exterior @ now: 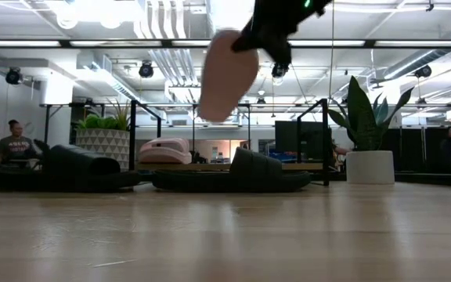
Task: Pick and place slides into the shelf
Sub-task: Put the pink slides on the shelf
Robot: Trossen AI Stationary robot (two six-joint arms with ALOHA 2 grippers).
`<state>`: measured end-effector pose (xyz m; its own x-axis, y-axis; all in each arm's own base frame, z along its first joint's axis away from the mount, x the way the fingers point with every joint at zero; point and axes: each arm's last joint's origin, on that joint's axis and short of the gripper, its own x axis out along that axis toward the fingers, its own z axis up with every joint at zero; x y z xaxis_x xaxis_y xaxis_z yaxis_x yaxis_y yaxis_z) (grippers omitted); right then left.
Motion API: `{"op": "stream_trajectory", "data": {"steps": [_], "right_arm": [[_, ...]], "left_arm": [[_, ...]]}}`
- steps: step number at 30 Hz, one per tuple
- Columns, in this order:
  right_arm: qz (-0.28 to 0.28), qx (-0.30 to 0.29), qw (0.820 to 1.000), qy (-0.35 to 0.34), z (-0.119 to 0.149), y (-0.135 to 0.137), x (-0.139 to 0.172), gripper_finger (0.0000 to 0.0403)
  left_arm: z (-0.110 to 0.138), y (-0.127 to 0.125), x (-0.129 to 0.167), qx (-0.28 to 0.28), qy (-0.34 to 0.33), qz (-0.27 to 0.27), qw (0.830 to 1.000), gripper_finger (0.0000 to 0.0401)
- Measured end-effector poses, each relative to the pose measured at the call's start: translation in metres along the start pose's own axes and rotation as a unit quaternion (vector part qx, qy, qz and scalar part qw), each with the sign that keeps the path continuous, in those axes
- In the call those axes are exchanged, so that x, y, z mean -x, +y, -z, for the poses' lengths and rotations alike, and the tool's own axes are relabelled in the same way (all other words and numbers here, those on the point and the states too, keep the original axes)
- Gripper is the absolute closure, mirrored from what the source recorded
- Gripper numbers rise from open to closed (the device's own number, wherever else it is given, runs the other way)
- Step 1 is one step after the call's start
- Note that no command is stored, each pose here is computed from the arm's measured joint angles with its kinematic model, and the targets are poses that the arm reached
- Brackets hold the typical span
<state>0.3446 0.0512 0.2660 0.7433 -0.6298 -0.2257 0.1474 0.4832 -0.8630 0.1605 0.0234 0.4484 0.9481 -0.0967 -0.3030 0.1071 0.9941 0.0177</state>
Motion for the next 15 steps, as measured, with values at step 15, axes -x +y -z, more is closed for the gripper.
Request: {"op": "stream_trajectory", "data": {"steps": [15], "right_arm": [[0.024,-0.019,0.998,0.059,0.036,0.014,-0.077,0.0384]], "left_arm": [[0.019,0.0,0.002,0.004,0.019,-0.043,0.999,0.0175]]}}
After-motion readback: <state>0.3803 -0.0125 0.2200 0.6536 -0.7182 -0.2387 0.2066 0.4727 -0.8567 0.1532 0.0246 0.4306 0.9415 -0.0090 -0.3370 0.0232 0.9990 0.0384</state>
